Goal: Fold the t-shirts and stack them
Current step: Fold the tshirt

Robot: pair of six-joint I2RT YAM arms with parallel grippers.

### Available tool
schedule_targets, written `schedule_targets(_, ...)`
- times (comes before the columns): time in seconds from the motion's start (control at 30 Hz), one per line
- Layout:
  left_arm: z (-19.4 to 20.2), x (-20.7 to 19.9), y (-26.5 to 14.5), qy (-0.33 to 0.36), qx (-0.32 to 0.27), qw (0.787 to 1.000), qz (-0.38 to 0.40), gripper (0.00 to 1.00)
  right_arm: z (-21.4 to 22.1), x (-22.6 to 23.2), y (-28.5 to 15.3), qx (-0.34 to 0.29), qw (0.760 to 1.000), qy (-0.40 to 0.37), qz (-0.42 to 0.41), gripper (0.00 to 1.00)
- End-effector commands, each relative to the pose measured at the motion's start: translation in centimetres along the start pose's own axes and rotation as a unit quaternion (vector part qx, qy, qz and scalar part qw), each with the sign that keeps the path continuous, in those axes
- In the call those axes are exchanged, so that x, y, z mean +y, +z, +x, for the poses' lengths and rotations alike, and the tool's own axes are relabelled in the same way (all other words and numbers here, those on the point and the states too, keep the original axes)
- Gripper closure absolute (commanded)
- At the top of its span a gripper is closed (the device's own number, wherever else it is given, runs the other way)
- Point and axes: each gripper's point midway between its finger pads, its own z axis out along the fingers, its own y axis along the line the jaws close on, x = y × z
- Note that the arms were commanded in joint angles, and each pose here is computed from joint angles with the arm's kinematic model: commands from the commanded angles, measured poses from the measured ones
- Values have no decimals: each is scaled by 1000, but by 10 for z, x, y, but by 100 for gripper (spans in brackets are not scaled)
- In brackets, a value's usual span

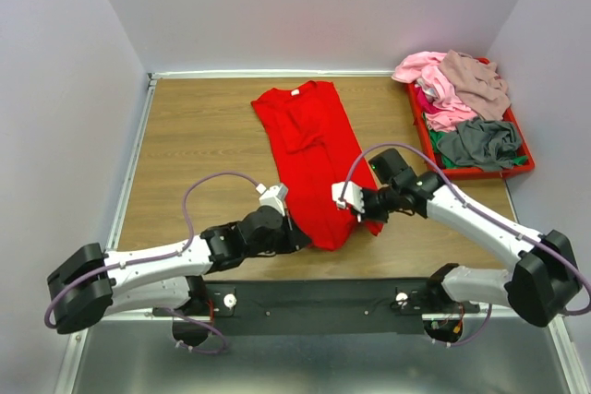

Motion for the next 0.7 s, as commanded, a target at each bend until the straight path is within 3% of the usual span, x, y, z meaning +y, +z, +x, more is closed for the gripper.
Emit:
schedule_targets(0.0, -28, -12, -5, 12, -29, 999, 26, 100, -15, -22, -2, -2, 1000, 9, 13, 100)
schedule_targets(0.27, -116, -2, -1, 27, -123, 992, 24, 100, -25, -88, 11, 36, 997, 10, 72, 100)
schedule_targets(0.5, -203, 24, 25, 37, -181, 983, 1, 100, -24, -177, 25, 58, 986, 34, 154, 100)
schedule_targets(0.67, -258, 24, 36, 43, -219, 975, 15, 100, -26, -250, 23, 38, 975, 63, 209, 100)
